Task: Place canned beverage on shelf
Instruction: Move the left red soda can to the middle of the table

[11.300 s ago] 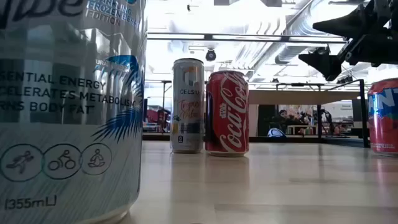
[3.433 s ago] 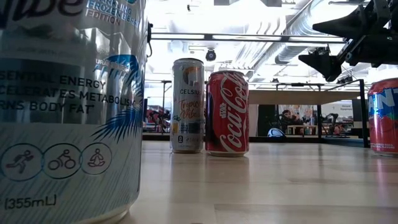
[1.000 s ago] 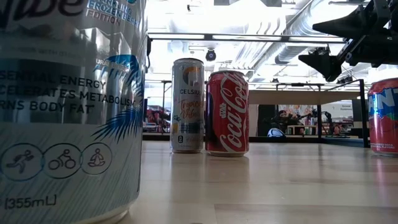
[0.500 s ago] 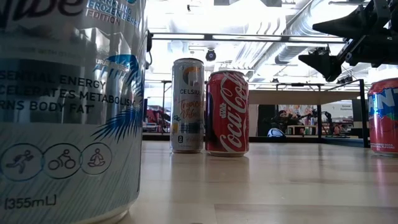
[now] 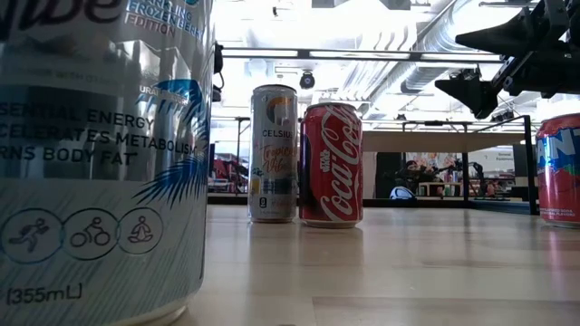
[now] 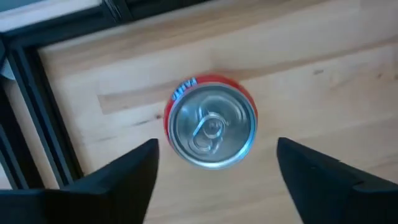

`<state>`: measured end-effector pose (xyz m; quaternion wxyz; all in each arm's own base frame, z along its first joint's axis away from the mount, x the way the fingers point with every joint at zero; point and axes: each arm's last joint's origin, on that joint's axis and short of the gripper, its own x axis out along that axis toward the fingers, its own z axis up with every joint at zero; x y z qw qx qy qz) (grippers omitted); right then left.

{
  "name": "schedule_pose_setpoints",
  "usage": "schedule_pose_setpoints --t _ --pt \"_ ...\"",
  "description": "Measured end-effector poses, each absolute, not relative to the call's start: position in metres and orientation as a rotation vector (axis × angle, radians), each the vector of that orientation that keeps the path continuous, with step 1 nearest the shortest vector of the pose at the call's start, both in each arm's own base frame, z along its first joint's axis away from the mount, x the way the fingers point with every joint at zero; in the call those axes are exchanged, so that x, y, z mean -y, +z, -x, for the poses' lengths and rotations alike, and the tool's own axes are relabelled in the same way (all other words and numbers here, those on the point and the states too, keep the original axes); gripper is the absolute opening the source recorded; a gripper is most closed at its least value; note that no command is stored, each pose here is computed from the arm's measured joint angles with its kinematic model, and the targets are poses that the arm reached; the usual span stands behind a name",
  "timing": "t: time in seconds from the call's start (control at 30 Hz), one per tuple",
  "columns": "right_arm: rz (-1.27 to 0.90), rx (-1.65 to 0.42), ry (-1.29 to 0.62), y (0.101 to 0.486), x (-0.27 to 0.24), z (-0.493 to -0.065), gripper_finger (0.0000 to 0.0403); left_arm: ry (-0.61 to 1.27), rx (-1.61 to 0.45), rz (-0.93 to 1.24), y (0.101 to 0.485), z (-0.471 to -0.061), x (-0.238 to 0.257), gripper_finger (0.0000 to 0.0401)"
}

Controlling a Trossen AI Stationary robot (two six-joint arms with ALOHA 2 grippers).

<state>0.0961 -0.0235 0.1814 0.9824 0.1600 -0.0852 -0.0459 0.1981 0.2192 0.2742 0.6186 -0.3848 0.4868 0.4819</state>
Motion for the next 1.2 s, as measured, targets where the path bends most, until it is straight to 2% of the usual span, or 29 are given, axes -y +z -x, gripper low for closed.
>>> schedule_pose_setpoints --t 0.17,0.3,0.6,1.03,1.2 --pt "-0.322 0.172 -0.092 0.181 0.023 -0.096 0.0399 1.126 -1.07 0.886 0.275 -0.196 -0.226 0.0354" --pt "-0.322 0.172 -0.092 0.181 0.023 -0.096 0.0399 1.132 -1.087 0.902 0.268 -0.199 -0.231 0.0366" --pt "-0.322 0.171 -0.093 0.181 0.023 -0.096 0.0399 1.12 -1.151 0.99 0.248 -0.202 -0.239 0.0367" --pt "-0.322 0.171 -0.092 0.181 0.023 -0.096 0.0399 1.134 -1.157 1.016 0.248 -0.201 -0.238 0.0367" --pt "-0.322 0.171 -0.092 0.181 0.023 -0.096 0.0399 1.122 -1.148 1.048 0.247 -0.2 -0.239 0.0343"
